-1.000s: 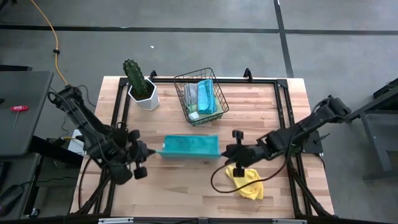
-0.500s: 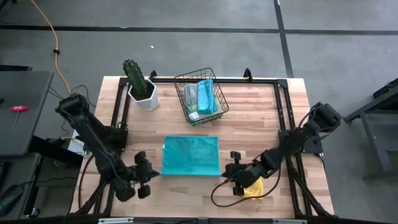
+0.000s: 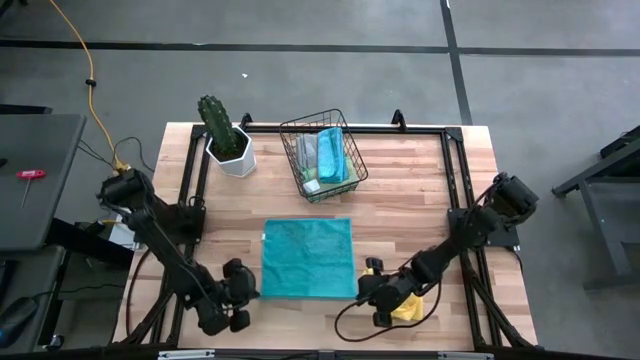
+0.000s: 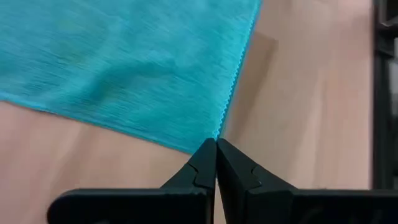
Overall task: Fold microfiber towels
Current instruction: Fold the blue microfiber cloth
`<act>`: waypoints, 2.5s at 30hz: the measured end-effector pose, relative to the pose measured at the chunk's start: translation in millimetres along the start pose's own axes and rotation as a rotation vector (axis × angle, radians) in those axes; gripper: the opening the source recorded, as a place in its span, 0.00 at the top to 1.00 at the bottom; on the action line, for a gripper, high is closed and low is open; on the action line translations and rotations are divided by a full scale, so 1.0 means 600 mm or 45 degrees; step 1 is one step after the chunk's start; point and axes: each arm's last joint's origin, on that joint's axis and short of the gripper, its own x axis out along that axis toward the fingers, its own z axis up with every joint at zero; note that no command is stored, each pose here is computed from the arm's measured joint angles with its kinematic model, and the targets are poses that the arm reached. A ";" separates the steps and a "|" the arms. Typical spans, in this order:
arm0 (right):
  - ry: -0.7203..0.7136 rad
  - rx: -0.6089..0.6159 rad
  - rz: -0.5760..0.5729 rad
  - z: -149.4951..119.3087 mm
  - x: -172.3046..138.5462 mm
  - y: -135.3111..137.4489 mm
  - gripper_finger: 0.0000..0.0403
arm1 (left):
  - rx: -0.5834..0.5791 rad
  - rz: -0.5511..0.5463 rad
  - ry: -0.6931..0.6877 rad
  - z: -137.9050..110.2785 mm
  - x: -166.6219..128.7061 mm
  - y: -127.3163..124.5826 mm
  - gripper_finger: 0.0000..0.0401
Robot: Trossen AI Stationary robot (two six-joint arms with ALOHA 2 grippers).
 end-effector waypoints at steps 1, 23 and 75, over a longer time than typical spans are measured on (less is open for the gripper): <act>-0.009 0.000 -0.012 0.005 0.000 -0.002 1.00 | 0.005 0.019 -0.009 0.006 -0.006 0.004 1.00; 0.040 0.220 -0.503 0.047 0.006 -0.135 1.00 | 0.062 0.621 -0.061 0.091 0.015 0.128 1.00; 0.011 0.396 -0.830 0.064 -0.003 -0.230 1.00 | -0.071 0.926 -0.100 0.144 0.056 0.198 1.00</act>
